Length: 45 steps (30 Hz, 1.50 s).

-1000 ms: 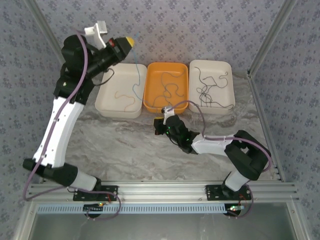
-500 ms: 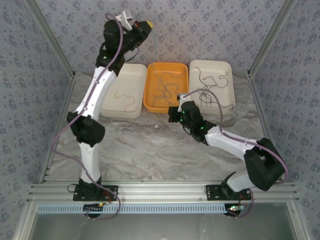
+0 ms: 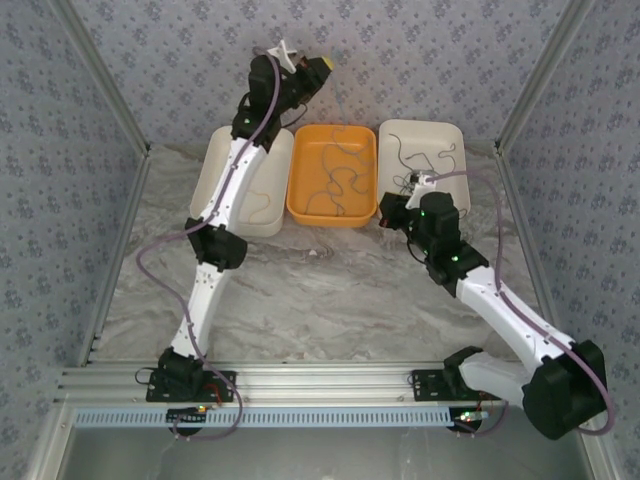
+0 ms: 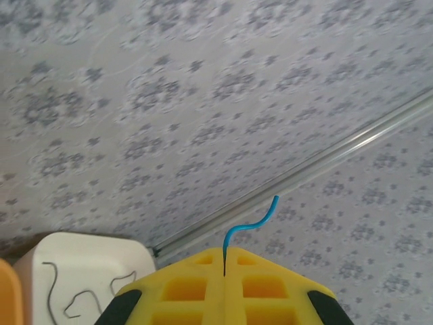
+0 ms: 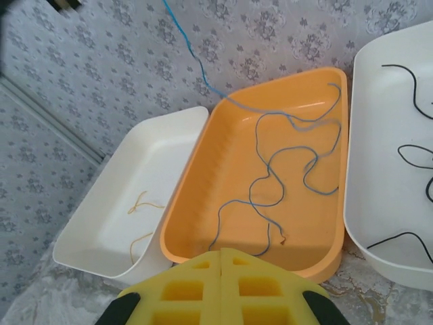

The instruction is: Untangle the cables

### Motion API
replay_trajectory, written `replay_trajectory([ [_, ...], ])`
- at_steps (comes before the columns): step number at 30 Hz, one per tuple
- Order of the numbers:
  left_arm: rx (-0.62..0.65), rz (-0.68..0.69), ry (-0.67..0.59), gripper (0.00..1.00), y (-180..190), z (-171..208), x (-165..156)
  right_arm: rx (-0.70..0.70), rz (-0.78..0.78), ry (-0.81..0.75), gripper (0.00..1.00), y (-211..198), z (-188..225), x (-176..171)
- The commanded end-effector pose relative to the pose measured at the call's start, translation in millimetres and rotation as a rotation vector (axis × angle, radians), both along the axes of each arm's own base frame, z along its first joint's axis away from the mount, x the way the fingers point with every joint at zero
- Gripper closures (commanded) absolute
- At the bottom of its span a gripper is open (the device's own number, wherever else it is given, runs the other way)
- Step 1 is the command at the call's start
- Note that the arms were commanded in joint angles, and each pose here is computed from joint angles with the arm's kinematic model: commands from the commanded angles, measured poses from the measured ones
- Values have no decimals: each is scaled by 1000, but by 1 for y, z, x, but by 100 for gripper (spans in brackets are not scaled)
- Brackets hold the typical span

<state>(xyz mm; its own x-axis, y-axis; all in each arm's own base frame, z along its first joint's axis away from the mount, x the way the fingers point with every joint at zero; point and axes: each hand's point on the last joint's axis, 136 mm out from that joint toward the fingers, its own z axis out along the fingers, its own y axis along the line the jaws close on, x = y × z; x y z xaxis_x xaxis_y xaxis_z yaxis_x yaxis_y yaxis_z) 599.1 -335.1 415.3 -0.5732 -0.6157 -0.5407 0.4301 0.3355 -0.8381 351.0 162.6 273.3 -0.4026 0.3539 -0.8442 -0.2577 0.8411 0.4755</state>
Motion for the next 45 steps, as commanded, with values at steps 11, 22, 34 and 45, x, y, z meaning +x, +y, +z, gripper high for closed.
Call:
replay_trajectory([
  [11,141,54,158,100,-8,-93,25,46,29,85,95,-4,-27,-24],
  [22,133,67,309,24,-3,-180,52,19,28,107,89,-10,-34,-43],
  [34,476,271,276,1,42,-92,-15,-115,-180,83,25,-72,-1,-55],
  [45,379,402,150,1,134,-60,-106,-194,-364,88,1,-137,20,-69],
])
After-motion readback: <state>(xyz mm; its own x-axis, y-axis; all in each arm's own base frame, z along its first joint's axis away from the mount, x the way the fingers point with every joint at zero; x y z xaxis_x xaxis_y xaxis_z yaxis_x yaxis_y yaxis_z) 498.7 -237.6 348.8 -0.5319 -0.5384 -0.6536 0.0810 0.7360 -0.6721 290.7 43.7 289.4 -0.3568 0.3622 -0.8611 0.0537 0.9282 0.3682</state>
